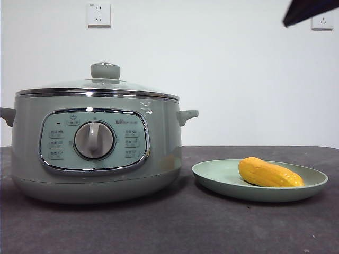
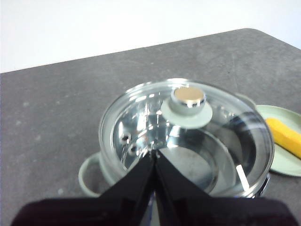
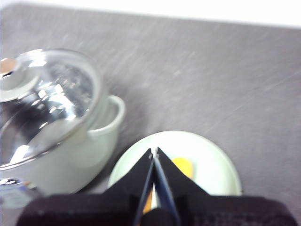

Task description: Take the corn out from the steamer,put the corn on the plate,close the lid

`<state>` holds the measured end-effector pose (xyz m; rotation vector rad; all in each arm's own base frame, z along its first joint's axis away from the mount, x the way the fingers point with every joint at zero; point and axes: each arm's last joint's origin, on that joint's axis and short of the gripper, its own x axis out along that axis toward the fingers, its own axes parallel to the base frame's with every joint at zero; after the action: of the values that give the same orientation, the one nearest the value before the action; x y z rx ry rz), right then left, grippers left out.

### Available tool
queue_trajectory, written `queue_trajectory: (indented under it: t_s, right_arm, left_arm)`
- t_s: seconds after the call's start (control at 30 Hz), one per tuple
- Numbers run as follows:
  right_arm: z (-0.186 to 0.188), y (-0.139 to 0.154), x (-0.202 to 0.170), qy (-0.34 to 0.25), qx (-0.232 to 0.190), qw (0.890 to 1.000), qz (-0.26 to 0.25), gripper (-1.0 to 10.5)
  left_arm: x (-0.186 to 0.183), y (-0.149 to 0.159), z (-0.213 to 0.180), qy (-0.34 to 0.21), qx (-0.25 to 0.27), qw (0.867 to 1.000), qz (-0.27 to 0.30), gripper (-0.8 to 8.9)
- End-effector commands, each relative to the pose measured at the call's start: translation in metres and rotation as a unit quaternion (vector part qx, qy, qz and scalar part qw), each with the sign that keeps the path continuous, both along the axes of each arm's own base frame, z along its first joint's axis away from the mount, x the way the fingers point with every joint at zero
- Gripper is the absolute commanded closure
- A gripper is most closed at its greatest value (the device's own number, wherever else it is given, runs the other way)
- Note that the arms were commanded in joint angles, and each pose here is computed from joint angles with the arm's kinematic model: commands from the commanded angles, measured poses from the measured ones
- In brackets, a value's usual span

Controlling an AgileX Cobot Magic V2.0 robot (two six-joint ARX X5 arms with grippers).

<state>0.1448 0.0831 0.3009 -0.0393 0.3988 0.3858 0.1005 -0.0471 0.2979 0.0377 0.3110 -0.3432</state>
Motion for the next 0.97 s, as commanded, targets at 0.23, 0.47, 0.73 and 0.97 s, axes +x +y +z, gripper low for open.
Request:
queue_trajectory:
  t_s: [0.23,0.47,0.73,0.97]
  right_arm:
    - [-0.028,-0.012,-0.012,0.008,0.007,0.998,-0.069,9.4]
    - [-0.028,-0.012,-0.012,0.01,0.006,0.998,-0.067,9.4]
    - [-0.028,-0.012,-0.012,0.01,0.005,0.998,-0.067,9.4]
    - [-0.028,-0.012,-0.012,0.01,0.006,0.998,-0.067,9.4]
  left_arm:
    - [-0.001,0.0,-0.03,0.035,-0.009,0.999,-0.003,8.17]
    - [-0.002,0.0,-0.032,0.047,-0.003,0.999,0.002,8.17]
    - [-0.002,0.0,-0.032,0.047,-0.003,0.999,0.002,8.17]
    - [-0.006,0.002,-0.032,0.046,0.005,0.999,0.0,8.17]
